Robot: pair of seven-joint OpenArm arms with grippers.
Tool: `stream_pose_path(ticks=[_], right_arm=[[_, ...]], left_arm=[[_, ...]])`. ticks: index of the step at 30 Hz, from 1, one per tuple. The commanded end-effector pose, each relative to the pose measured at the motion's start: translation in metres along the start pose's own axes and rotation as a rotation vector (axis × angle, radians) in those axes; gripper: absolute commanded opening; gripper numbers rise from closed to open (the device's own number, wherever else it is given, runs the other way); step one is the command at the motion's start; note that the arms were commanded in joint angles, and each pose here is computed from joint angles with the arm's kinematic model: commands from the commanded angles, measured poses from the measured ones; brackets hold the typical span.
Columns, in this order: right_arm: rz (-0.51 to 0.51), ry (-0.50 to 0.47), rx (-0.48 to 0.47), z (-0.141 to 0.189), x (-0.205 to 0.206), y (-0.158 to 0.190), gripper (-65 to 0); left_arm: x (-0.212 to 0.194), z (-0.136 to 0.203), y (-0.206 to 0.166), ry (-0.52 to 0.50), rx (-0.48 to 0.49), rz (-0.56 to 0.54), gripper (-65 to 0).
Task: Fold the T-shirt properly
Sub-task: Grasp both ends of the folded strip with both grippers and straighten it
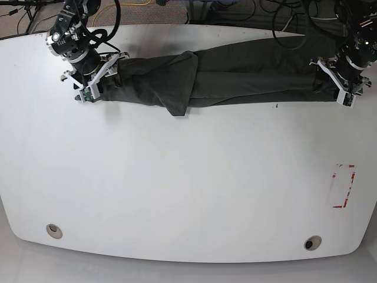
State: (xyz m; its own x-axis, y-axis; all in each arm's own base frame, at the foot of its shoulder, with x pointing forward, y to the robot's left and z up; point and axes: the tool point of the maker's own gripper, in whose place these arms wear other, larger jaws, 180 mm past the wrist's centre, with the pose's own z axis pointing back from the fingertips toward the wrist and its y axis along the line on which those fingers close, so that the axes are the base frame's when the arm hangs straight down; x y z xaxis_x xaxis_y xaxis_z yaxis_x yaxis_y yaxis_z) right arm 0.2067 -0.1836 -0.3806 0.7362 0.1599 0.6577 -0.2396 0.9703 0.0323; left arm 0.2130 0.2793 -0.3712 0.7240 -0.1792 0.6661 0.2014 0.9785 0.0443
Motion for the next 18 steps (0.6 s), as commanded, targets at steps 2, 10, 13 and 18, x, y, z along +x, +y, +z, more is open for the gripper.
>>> stream_pose_path(ticks=[2,10,13,18], right_arm=[[0.003,-0.019,-0.011,-0.006,0.001,-0.001,-33.8],[-0.069,0.005,0.011,-0.027,-0.020,-0.007,-33.8],[-0.090,0.038,0.001,-0.030,-0.033,-0.020,-33.8],[-0.097,0.020,-0.007,-0.040,-0.027,-0.036,-33.8]], left_arm=[[-0.015,-0.007,0.001,0.028,-0.019,0.039,-28.5],[-0.038,-0.030,-0.003,0.115,-0.072,0.061,-28.5],[-0.035,-0.039,-0.004,0.126,-0.075,0.042,-28.5],[-0.031,-0.049,0.001,0.150,-0.056,0.012,-28.5]])
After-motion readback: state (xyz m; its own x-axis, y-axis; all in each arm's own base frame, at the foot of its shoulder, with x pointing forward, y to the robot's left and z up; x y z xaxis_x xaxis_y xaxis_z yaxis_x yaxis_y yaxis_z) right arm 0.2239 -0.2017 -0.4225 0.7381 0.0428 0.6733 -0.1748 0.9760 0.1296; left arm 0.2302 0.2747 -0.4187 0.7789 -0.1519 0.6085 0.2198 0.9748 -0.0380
